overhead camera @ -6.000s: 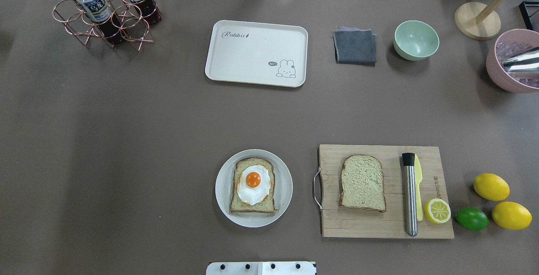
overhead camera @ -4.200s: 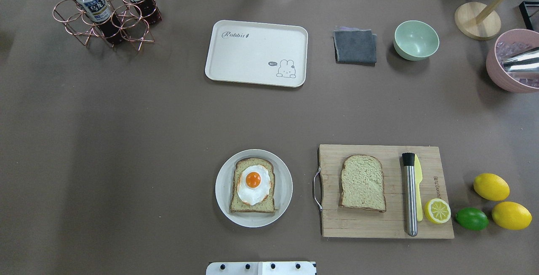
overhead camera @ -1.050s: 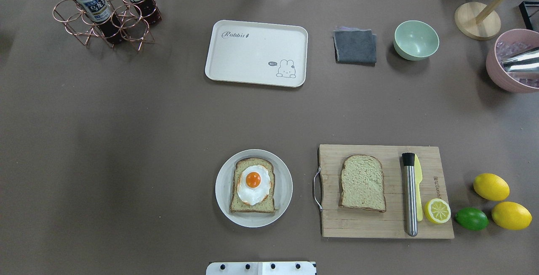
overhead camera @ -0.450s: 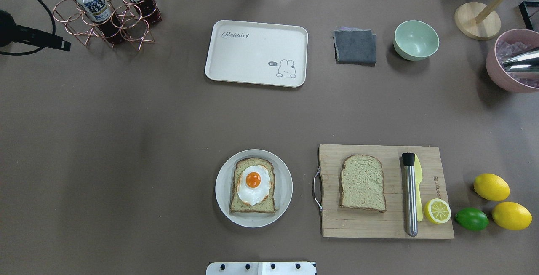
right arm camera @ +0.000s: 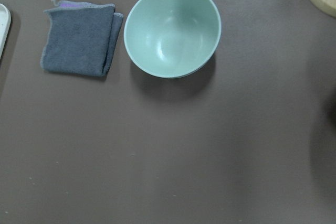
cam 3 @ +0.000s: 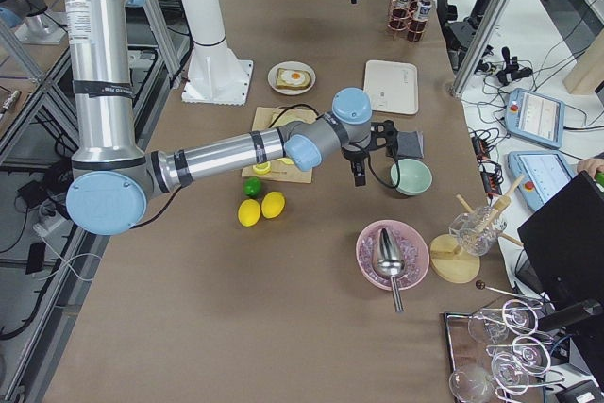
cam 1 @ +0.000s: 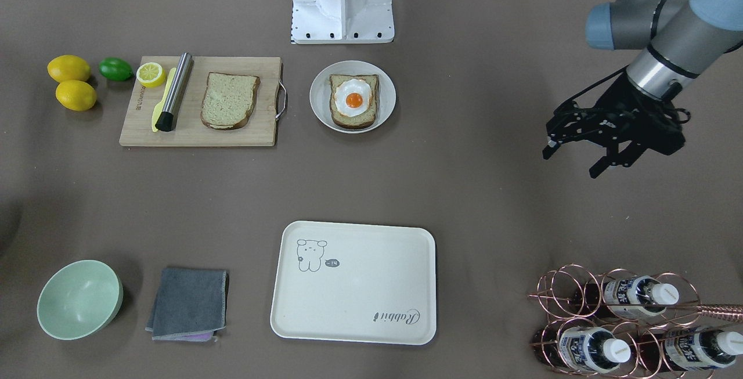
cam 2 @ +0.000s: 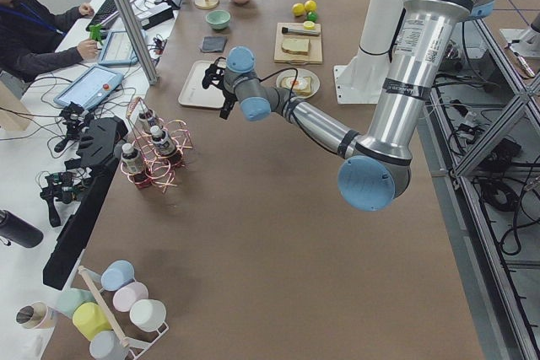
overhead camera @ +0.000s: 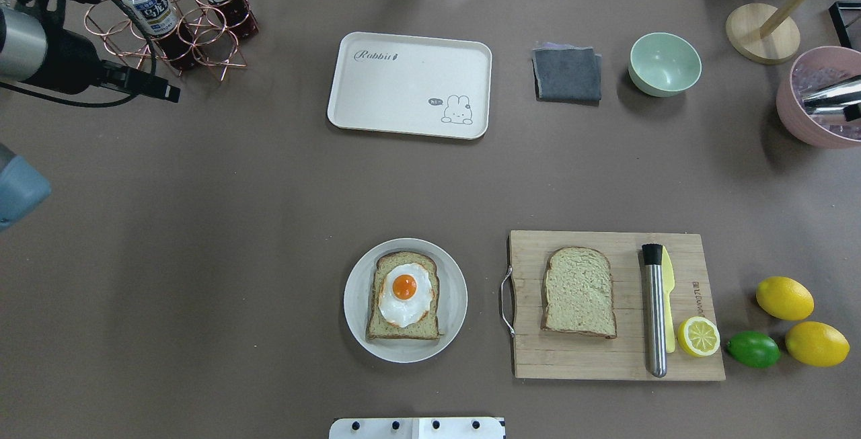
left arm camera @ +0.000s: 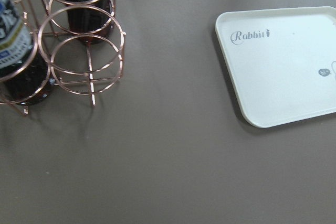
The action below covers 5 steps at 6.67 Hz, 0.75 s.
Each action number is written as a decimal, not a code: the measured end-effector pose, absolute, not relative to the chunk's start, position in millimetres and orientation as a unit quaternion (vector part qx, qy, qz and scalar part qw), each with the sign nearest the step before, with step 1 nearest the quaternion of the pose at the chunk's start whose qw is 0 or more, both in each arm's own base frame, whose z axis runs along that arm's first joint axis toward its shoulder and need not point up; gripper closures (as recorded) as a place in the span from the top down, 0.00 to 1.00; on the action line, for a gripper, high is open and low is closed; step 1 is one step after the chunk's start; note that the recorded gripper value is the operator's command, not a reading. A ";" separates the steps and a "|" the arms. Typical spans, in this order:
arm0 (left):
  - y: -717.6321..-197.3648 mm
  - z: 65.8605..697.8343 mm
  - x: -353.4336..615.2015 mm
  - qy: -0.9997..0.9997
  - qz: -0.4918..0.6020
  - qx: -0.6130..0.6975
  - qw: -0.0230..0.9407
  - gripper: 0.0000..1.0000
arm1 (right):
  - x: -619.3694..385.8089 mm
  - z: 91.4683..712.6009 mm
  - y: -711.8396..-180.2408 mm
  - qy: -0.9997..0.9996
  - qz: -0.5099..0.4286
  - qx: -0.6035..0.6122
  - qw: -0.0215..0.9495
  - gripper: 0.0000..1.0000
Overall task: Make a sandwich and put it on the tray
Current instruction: 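Lower the right gripper to the bread slice while the left arm moves in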
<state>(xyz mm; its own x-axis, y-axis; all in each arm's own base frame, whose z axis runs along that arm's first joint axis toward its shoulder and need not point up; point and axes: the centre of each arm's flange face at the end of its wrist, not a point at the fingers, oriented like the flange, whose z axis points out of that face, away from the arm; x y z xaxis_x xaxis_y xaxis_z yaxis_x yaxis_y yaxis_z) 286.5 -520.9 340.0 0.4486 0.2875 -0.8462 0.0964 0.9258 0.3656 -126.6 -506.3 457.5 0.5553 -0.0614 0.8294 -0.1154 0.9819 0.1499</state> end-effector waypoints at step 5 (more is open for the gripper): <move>-501.9 300.7 336.7 0.549 0.037 0.163 0.819 0.98 | -320.6 393.6 -409.6 -0.458 0.125 0.029 0.879 0.98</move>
<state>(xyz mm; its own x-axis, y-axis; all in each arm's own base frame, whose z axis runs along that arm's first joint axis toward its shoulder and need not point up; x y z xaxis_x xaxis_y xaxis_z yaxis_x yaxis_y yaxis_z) 336.7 -501.9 300.7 0.3940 0.2405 -0.8871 0.1186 0.9438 0.3085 -320.6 -409.6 393.6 0.5486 0.1923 0.8137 -0.2458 0.9673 -0.0630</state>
